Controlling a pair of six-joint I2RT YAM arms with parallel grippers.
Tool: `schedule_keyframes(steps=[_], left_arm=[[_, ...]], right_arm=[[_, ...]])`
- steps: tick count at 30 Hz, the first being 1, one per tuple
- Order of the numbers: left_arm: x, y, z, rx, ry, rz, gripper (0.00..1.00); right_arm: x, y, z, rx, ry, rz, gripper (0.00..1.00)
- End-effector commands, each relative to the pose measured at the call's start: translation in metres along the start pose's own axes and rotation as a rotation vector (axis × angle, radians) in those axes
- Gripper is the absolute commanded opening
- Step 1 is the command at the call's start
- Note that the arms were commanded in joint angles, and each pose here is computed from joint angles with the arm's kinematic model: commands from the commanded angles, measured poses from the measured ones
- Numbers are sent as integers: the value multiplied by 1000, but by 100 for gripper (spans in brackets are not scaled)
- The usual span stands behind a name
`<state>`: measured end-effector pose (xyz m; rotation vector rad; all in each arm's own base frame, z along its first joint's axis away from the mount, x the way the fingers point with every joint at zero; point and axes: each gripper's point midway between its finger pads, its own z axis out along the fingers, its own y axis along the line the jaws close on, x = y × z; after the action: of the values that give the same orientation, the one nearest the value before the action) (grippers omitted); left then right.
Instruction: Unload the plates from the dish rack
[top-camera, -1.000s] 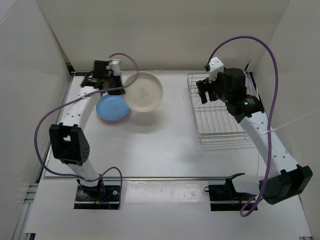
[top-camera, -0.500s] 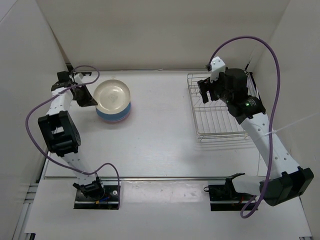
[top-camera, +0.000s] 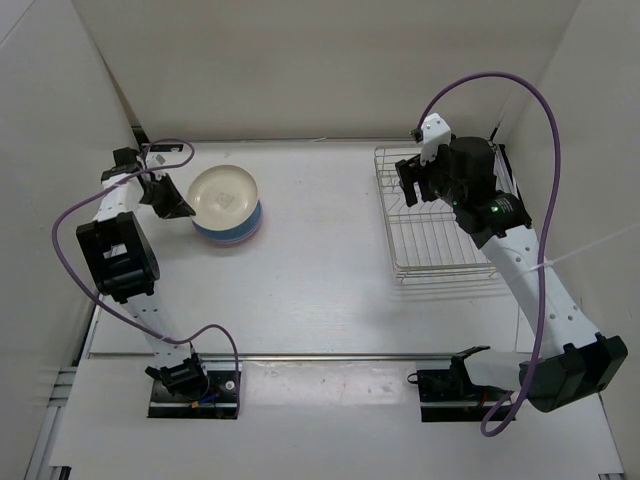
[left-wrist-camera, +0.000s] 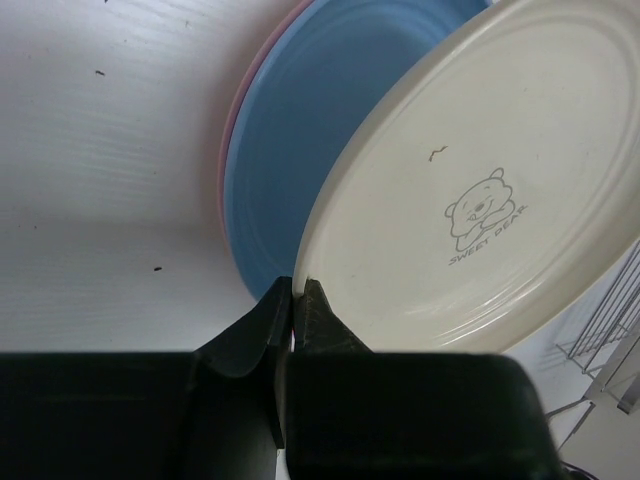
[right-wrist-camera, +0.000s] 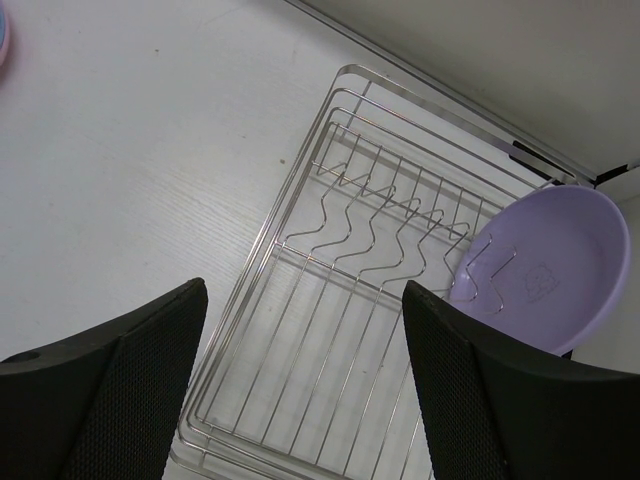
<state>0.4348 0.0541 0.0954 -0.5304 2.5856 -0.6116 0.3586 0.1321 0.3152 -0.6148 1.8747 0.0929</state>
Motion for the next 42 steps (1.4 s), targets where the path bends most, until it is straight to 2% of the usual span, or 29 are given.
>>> schedule_keyframes(steps=[1, 18, 27, 35, 37, 38, 39, 40, 42], left_arm=[[-19, -12, -10, 35, -58, 23, 11], [-17, 1, 4, -44, -57, 42, 11], [-10, 6, 19, -45, -31, 39, 16], [-10, 0, 18, -40, -35, 61, 38], [-10, 0, 18, -40, -35, 61, 38], [-10, 0, 18, -40, -35, 61, 43], [-9, -2, 13, -41, -32, 81, 45], [-4, 0, 15, -43, -21, 76, 59], [-1, -3, 5, -41, -33, 114, 84]], right_arm=[[-23, -5, -13, 10, -82, -10, 82], [-24, -3, -22, 3, -93, -11, 80], [-23, 1, -27, -15, -100, -12, 78], [-23, -1, -27, -16, -100, -9, 81], [-23, -1, -27, -16, -100, -9, 82], [-19, 0, -26, -18, -91, -18, 82], [-18, -5, -26, 5, -85, -17, 83], [-20, -14, -26, 43, -90, -21, 87], [-18, -25, -25, 88, -90, -30, 87]])
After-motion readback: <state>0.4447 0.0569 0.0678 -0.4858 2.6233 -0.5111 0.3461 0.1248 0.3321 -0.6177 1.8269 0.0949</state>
